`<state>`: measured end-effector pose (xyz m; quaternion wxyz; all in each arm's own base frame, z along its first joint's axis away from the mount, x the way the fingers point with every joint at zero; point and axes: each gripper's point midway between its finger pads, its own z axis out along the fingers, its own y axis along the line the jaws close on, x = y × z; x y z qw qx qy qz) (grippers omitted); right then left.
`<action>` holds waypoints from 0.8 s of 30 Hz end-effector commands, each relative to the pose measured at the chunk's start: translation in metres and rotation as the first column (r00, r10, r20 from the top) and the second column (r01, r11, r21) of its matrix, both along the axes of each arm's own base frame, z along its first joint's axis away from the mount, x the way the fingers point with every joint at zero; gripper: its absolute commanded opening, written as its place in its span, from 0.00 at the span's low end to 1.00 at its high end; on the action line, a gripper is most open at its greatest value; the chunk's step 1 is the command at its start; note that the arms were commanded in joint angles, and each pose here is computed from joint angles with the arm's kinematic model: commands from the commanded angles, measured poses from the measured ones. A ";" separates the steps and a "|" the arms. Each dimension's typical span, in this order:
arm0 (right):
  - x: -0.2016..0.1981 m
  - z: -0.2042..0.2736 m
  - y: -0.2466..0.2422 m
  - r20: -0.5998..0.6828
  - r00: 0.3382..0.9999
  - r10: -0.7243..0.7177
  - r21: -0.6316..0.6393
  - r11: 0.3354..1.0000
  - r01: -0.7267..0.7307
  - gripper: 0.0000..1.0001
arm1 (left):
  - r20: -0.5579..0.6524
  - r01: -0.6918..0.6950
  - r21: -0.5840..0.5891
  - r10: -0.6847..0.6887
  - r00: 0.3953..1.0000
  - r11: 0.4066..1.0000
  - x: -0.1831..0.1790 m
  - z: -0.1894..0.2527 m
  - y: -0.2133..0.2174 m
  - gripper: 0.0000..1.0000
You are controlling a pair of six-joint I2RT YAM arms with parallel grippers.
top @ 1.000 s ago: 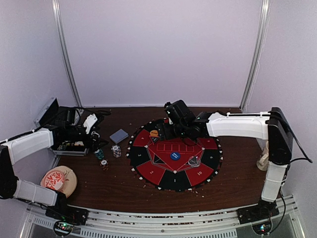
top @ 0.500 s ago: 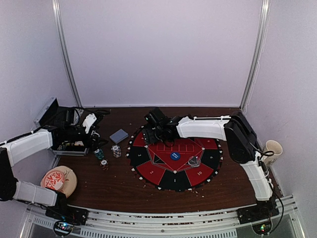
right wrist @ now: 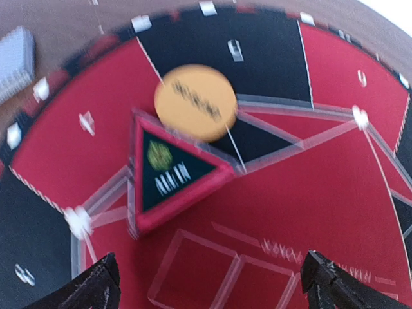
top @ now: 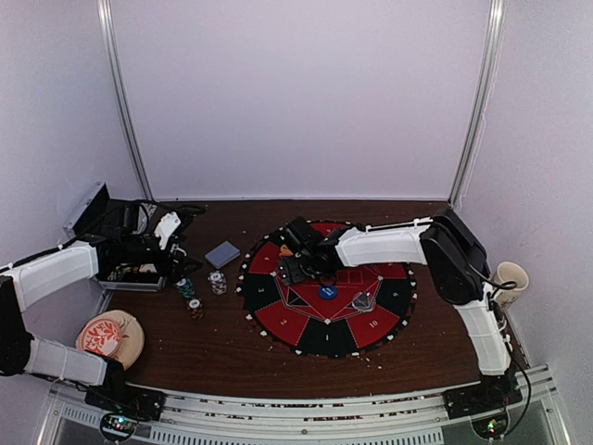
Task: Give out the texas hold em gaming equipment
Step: Move the small blind button to position 1.
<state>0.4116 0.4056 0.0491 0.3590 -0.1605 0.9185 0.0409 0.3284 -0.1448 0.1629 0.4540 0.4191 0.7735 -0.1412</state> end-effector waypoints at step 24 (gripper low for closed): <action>-0.064 0.018 -0.061 -0.072 0.996 0.061 -0.015 0.998 -0.062 0.97 | 0.026 0.003 -0.020 -0.002 1.000 1.000 0.005 0.004 -0.003 0.98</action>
